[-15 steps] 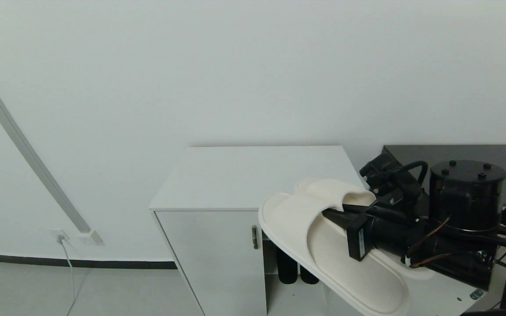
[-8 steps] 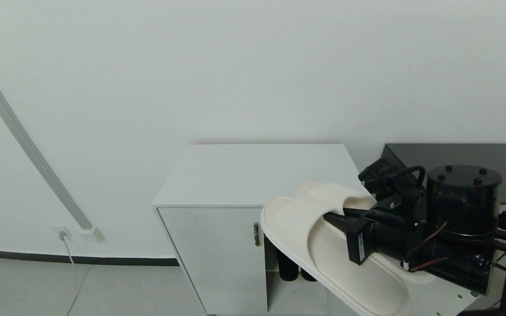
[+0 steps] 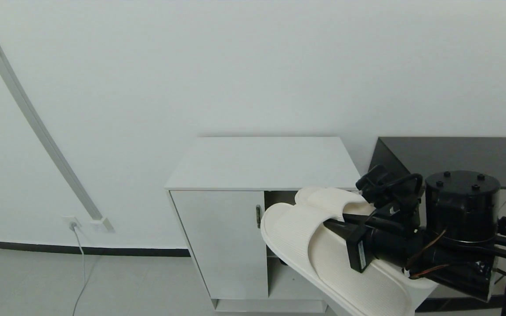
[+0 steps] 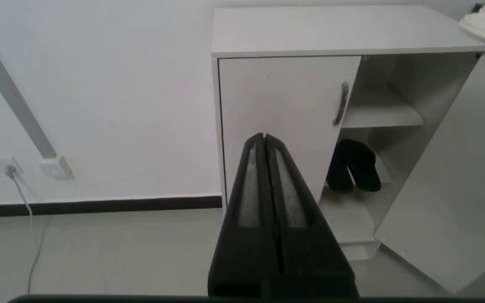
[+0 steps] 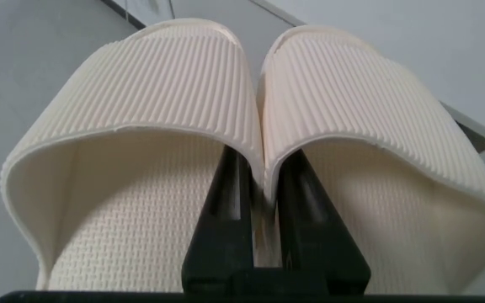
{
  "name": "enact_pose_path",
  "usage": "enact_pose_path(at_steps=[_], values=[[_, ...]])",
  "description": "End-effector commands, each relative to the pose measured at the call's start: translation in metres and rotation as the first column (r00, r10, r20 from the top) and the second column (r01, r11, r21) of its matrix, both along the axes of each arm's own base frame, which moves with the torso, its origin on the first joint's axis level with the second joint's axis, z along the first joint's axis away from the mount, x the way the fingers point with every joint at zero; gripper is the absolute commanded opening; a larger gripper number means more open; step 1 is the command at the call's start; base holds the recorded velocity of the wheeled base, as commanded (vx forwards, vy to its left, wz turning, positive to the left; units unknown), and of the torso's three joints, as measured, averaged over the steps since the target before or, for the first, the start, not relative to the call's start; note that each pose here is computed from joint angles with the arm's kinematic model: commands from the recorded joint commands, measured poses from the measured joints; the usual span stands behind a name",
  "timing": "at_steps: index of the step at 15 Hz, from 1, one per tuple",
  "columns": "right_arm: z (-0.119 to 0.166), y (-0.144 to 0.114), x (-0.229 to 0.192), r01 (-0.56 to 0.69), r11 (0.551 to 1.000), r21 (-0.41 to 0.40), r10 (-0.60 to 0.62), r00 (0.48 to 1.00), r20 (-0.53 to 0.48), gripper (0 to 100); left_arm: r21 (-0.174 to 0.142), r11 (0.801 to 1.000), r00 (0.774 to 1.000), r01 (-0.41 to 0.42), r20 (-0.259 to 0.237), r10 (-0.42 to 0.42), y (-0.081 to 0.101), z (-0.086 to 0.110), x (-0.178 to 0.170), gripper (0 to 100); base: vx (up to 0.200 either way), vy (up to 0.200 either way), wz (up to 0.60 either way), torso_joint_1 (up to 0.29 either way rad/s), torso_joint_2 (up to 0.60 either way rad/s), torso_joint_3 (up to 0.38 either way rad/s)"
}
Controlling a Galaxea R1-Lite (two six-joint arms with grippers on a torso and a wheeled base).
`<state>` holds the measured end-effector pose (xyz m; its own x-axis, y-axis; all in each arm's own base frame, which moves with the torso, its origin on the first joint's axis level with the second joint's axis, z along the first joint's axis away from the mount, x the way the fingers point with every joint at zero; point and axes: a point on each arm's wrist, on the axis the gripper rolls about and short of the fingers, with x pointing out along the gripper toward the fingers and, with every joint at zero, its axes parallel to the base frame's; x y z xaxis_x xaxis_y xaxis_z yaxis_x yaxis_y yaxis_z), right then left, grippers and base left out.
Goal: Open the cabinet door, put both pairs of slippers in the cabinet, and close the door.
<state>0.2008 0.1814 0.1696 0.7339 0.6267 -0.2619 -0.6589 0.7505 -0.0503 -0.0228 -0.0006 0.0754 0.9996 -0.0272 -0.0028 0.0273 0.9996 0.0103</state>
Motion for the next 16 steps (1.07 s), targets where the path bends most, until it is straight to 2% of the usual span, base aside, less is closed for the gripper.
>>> enact_pose_path(at_steps=[1,3,15,16], values=[[-0.0007,0.0003,0.0,0.001,1.0,-0.002,-0.001,1.0,-0.001,0,0.0,1.0,1.0,0.0,0.0,0.0,0.0,-0.0002,0.0,0,0.0,0.0,0.0,0.0,0.0,0.0],[-0.0011,0.0002,-0.0002,-0.002,1.0,-0.002,0.002,1.0,-0.003,0,0.0,1.0,1.0,0.0,0.0,0.0,0.0,0.0002,0.0,0,0.0,0.0,-0.6,0.007,0.0,0.005],[-0.0062,0.0015,-0.0044,-0.026,0.999,-0.028,0.026,1.0,-0.003,0,0.0,1.0,1.0,0.0,0.0,0.0,0.0,0.0002,0.0,0,0.0,0.0,0.0,0.0,0.0,0.0],[-0.0061,0.002,-0.0045,-0.029,0.999,-0.024,0.029,1.0,0.002,0,-0.001,1.0,1.0,-0.001,0.0,0.001,0.0,0.0002,0.0,0,0.0,0.0,-0.6,0.002,0.0,0.012]])
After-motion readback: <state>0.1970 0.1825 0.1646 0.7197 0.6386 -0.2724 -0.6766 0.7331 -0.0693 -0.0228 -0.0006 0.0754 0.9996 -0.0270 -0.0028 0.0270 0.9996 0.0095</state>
